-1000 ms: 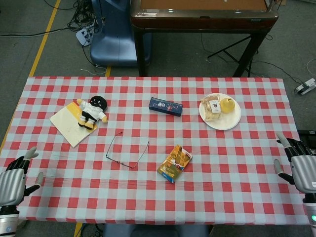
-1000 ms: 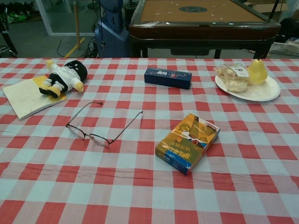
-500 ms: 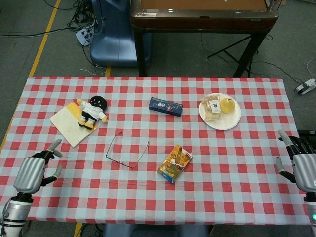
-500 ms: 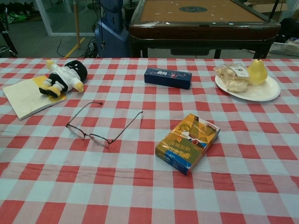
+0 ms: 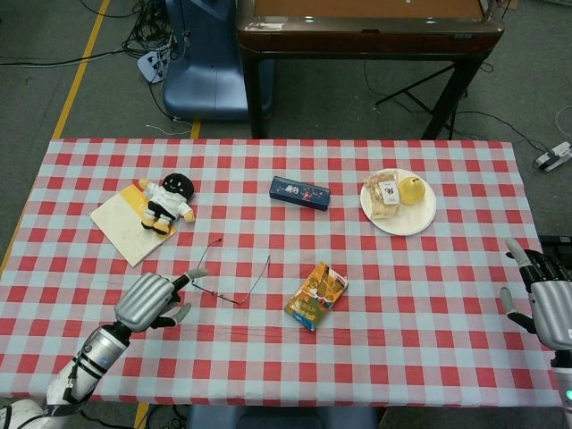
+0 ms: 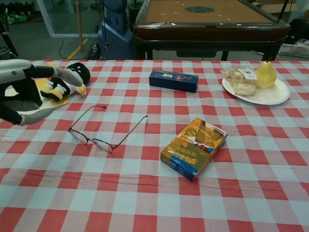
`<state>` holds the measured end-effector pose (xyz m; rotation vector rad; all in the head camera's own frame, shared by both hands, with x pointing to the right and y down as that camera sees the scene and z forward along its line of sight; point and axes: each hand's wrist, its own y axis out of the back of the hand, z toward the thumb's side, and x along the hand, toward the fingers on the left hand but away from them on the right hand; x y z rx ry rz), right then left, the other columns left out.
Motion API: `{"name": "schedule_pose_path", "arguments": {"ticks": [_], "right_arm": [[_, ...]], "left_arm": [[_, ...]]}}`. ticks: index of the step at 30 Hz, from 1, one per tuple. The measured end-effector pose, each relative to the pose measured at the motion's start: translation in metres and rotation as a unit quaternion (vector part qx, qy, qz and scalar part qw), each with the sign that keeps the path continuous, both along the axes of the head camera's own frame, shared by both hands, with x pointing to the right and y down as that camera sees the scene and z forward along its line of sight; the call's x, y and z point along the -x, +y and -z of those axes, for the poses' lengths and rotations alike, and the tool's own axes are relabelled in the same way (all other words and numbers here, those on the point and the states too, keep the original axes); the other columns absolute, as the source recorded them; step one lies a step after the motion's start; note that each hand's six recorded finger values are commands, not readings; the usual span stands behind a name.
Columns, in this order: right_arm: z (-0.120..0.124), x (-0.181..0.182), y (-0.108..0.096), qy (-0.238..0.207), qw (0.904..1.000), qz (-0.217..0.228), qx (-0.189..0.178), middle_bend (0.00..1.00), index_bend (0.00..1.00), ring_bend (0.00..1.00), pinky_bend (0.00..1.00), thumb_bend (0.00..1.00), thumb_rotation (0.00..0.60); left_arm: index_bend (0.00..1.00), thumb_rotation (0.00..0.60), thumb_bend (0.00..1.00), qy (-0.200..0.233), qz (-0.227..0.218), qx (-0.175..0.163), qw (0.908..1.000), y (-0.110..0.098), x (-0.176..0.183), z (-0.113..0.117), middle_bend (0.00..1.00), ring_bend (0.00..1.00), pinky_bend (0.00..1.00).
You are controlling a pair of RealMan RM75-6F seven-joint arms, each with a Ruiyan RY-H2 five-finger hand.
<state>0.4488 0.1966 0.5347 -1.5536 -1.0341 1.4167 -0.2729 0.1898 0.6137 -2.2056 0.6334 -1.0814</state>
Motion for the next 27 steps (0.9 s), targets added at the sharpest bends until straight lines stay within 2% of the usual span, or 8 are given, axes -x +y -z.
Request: {"name": "schedule_pose_path", "arguments": {"ticks": [4, 8, 18, 27], "right_arm": [[0.0, -0.001, 0.0, 0.0, 1.0, -0.002, 0.001, 0.24, 0.01, 0.15, 0.18, 0.44, 0.6], [-0.001, -0.002, 0.001, 0.0, 1.0, -0.004, 0.001, 0.24, 0.01, 0.15, 0.18, 0.44, 0.6], [-0.002, -0.006, 0.002, 0.0, 1.0, -0.01, 0.003, 0.24, 0.01, 0.15, 0.18, 0.44, 0.6], [-0.004, -0.008, 0.003, -0.001, 0.9999, -0.011, 0.005, 0.24, 0.01, 0.15, 0.18, 0.44, 0.6]], "left_arm": [[0.22, 0.6, 0.55, -0.006, -0.047, 0.035, 0.9983, 0.005, -0.023, -0.015, 1.0, 0.98, 0.97], [0.18, 0.6, 0.55, -0.021, -0.076, 0.055, 0.9954, 0.01, -0.037, -0.028, 1.0, 0.98, 0.97], [0.17, 0.6, 0.55, -0.045, -0.087, 0.081, 0.9919, 0.019, -0.053, -0.056, 1.0, 0.98, 0.97], [0.17, 0.6, 0.55, -0.094, -0.099, 0.092, 0.9863, 0.028, -0.047, -0.079, 1.0, 0.99, 0.97]]}}
